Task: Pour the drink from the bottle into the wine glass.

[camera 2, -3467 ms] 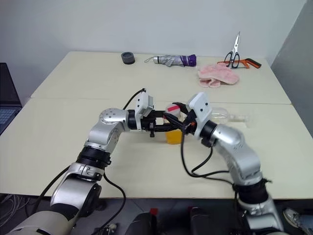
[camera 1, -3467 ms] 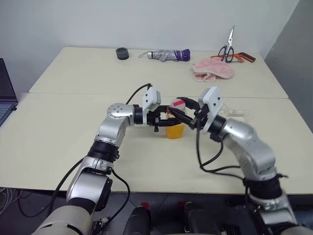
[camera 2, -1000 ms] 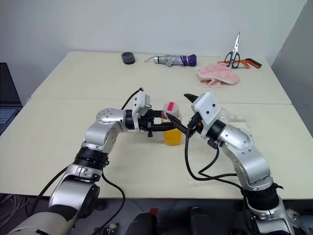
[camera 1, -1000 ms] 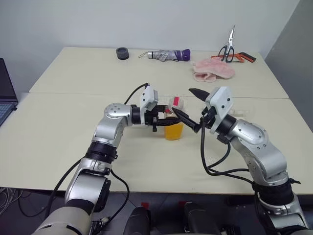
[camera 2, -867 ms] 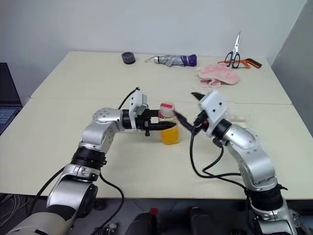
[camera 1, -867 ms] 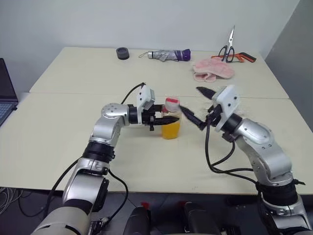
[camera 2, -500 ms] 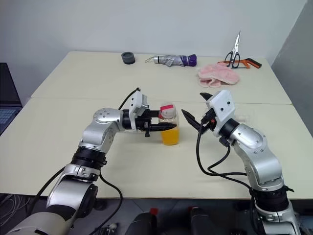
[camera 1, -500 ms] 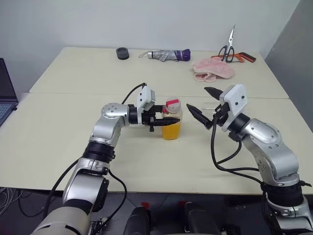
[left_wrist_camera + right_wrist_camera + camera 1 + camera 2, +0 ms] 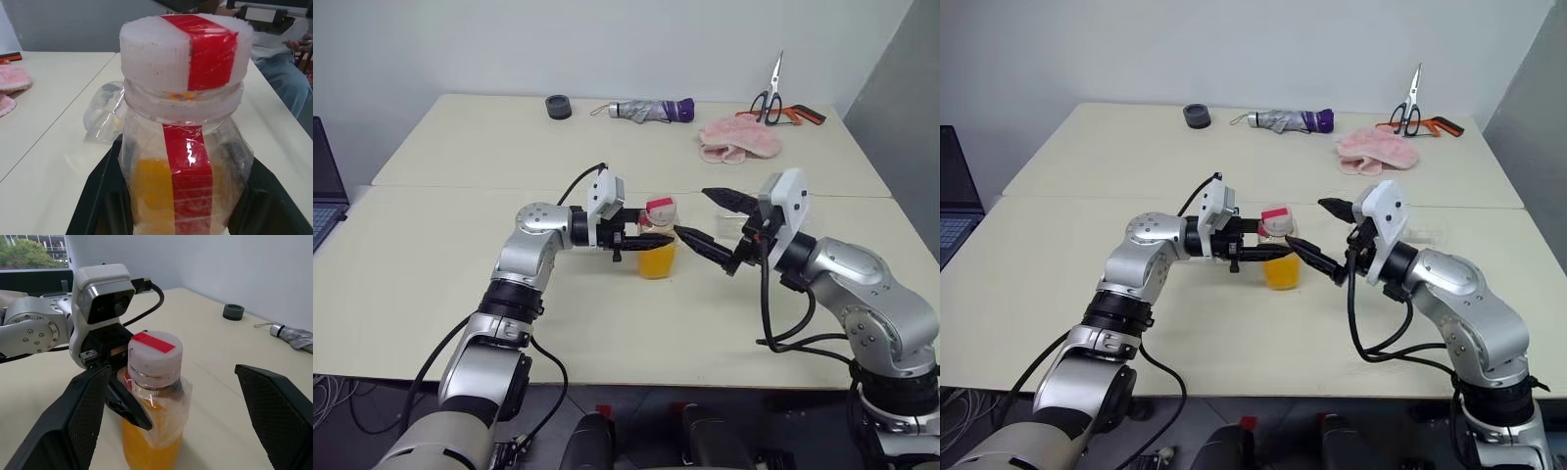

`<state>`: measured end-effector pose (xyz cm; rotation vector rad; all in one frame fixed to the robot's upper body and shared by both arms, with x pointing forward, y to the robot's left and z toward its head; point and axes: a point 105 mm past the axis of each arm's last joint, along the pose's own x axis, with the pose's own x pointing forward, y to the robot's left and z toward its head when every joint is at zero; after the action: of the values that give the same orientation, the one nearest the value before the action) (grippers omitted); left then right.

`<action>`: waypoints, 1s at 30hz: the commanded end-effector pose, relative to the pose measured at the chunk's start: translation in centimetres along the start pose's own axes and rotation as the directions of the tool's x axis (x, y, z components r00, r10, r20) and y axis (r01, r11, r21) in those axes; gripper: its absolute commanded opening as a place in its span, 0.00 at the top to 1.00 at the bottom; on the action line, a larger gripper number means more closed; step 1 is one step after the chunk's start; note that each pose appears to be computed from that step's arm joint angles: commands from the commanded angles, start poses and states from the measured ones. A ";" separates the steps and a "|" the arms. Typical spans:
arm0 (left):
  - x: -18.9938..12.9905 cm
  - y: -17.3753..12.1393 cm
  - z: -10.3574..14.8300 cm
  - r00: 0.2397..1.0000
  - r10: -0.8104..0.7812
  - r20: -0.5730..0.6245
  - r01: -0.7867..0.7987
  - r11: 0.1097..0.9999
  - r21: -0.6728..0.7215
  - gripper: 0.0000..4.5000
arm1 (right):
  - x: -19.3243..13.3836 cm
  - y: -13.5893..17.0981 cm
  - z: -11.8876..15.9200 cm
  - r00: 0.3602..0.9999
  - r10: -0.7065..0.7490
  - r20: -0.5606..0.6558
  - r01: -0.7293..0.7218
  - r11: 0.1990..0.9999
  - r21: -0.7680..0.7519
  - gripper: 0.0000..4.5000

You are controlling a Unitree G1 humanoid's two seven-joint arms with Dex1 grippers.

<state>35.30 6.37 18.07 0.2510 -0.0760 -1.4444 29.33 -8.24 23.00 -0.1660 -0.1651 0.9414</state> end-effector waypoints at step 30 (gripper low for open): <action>0.2 0.1 2.1 0.999 -0.009 0.037 0.006 0.997 0.082 0.60 | 1.5 -0.8 1.5 0.998 0.021 0.051 -0.017 0.996 -0.090 0.04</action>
<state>35.29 6.35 18.10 0.2528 -0.0783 -1.4436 30.78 -7.69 23.56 -0.2070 -0.1953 0.9534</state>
